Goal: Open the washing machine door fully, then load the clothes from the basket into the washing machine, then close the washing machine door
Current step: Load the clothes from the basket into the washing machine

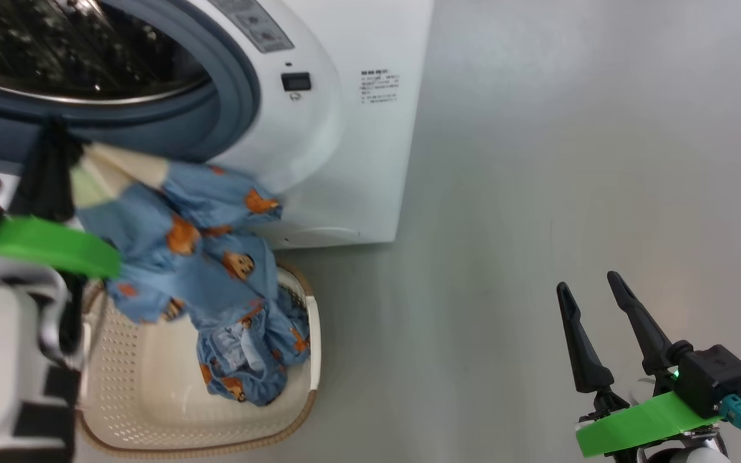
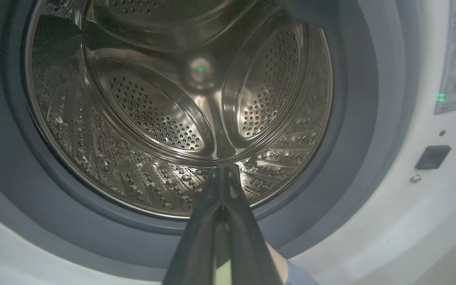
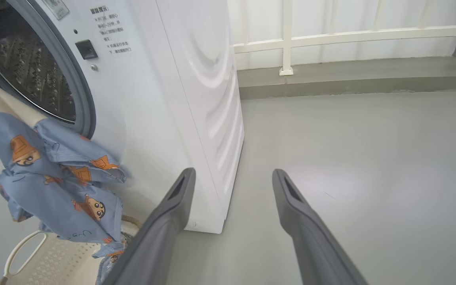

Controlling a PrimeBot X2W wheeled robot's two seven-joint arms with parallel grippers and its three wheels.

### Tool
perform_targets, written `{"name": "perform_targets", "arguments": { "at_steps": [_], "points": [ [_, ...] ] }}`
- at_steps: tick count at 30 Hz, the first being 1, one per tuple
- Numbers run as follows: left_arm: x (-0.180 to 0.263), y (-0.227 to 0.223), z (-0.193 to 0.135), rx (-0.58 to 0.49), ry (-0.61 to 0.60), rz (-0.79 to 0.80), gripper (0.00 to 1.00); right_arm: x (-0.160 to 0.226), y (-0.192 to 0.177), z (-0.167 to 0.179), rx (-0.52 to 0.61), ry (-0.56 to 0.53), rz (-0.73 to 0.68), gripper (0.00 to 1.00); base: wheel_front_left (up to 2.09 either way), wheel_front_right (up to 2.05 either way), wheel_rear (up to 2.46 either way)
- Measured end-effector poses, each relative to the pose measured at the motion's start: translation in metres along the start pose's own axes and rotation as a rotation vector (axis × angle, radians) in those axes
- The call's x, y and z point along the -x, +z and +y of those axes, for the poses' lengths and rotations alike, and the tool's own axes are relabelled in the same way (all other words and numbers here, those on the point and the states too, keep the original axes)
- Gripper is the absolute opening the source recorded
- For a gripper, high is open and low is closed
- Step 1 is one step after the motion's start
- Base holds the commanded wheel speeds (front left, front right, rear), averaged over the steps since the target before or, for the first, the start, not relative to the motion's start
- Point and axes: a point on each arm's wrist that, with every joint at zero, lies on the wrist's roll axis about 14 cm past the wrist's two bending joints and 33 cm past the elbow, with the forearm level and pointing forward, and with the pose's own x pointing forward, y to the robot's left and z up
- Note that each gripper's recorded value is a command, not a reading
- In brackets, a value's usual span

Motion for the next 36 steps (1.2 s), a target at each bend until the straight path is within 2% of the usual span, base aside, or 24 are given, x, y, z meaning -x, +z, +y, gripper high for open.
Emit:
{"name": "perform_targets", "arguments": {
  "at_steps": [12, 22, 28, 31, 36],
  "points": [
    [-0.099, -0.003, 0.049, -0.090, 0.032, 0.052, 0.00, -0.031, -0.037, -0.014, -0.004, -0.020, 0.063, 1.00, 0.00, 0.00, 0.00],
    [-0.158, -0.048, 0.062, -0.147, 0.001, 0.139, 0.00, -0.049, -0.078, -0.030, 0.002, -0.044, 0.125, 1.00, 0.00, 0.00, 0.00],
    [-0.182, -0.072, 0.075, -0.154, 0.025, 0.164, 0.00, -0.053, -0.099, -0.038, 0.006, -0.058, 0.165, 1.00, 0.00, 0.00, 0.00],
    [-0.194, -0.069, 0.080, -0.144, 0.045, 0.126, 0.00, -0.050, -0.106, -0.042, 0.008, -0.069, 0.182, 1.00, 0.00, 0.00, 0.00],
    [-0.220, -0.032, 0.081, -0.145, 0.065, -0.015, 0.00, -0.049, -0.109, -0.047, 0.011, -0.080, 0.190, 1.00, 0.00, 0.00, 0.00]
  ]
}}
